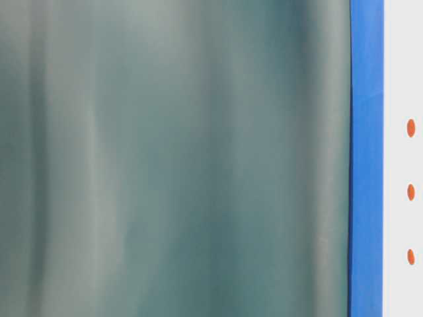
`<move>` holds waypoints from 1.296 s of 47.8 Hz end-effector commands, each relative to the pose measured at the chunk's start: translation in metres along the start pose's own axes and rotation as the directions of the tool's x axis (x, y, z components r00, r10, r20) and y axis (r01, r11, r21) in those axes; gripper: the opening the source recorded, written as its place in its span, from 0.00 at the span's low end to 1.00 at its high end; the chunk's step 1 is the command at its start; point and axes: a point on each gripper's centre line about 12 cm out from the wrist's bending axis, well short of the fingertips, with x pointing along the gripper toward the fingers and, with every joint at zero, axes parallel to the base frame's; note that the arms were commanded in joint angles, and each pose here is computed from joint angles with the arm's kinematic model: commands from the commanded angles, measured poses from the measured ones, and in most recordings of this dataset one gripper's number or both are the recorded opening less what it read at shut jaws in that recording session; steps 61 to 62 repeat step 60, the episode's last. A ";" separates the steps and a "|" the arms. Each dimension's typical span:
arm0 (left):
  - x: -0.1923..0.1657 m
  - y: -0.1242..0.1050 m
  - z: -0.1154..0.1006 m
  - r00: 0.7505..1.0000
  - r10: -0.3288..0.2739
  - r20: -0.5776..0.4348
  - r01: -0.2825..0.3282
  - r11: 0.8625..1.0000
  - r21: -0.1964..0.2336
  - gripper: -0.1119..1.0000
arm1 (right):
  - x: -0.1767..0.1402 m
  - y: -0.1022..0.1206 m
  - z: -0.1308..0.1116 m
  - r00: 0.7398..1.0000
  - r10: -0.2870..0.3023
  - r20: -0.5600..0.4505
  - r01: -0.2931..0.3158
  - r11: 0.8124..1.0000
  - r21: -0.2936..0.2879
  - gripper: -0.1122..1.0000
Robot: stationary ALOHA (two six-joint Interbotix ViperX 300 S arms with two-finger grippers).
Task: Hit the mark with a hammer.
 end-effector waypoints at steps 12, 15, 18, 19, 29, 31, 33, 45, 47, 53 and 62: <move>-0.003 -0.001 -0.015 1.000 -0.002 -0.006 0.002 1.000 0.009 0.84 | 0.008 -0.005 -0.023 0.999 -0.038 0.001 0.038 0.998 0.045 0.84; -0.003 -0.001 -0.017 1.000 -0.002 -0.012 0.002 1.000 0.011 0.84 | 0.009 -0.004 -0.025 1.000 -0.028 -0.002 0.028 0.999 0.042 0.83; -0.003 -0.001 -0.019 1.000 -0.002 -0.018 0.003 1.000 0.011 0.84 | 0.009 -0.002 -0.025 1.000 -0.017 -0.001 0.017 0.999 0.038 0.82; -0.003 -0.001 -0.020 1.000 -0.003 -0.020 0.003 1.000 0.009 0.84 | 0.009 -0.001 -0.026 1.000 -0.014 -0.003 0.014 0.999 0.039 0.82; -0.002 -0.002 -0.022 1.000 -0.003 -0.026 0.003 1.000 0.009 0.84 | 0.012 0.000 -0.030 1.000 -0.011 -0.006 0.011 0.999 0.034 0.79; -0.002 -0.002 -0.022 1.000 -0.003 -0.026 0.003 1.000 0.011 0.84 | 0.013 -0.001 -0.031 1.000 -0.012 -0.008 0.012 0.999 0.034 0.79; -0.002 -0.002 -0.023 1.000 -0.003 -0.027 0.003 1.000 0.009 0.84 | 0.013 0.000 -0.032 1.000 -0.011 -0.012 0.011 0.999 0.034 0.79; -0.002 -0.004 -0.023 0.999 -0.019 -0.031 0.019 1.000 0.009 0.84 | 0.013 0.000 -0.031 1.000 -0.007 -0.008 0.008 0.999 0.034 0.79; -0.002 -0.004 -0.023 0.999 -0.020 -0.030 0.020 1.000 0.010 0.84 | 0.013 0.000 -0.031 1.000 -0.007 -0.008 0.008 0.999 0.034 0.79; -0.002 -0.004 -0.023 0.999 -0.021 -0.029 0.022 1.000 0.008 0.84 | 0.013 0.001 -0.030 1.000 -0.006 -0.008 0.006 0.999 0.034 0.79; -0.002 -0.004 -0.023 0.999 -0.021 -0.029 0.022 1.000 0.008 0.84 | 0.013 0.000 -0.030 1.000 -0.006 -0.005 0.007 0.999 0.034 0.79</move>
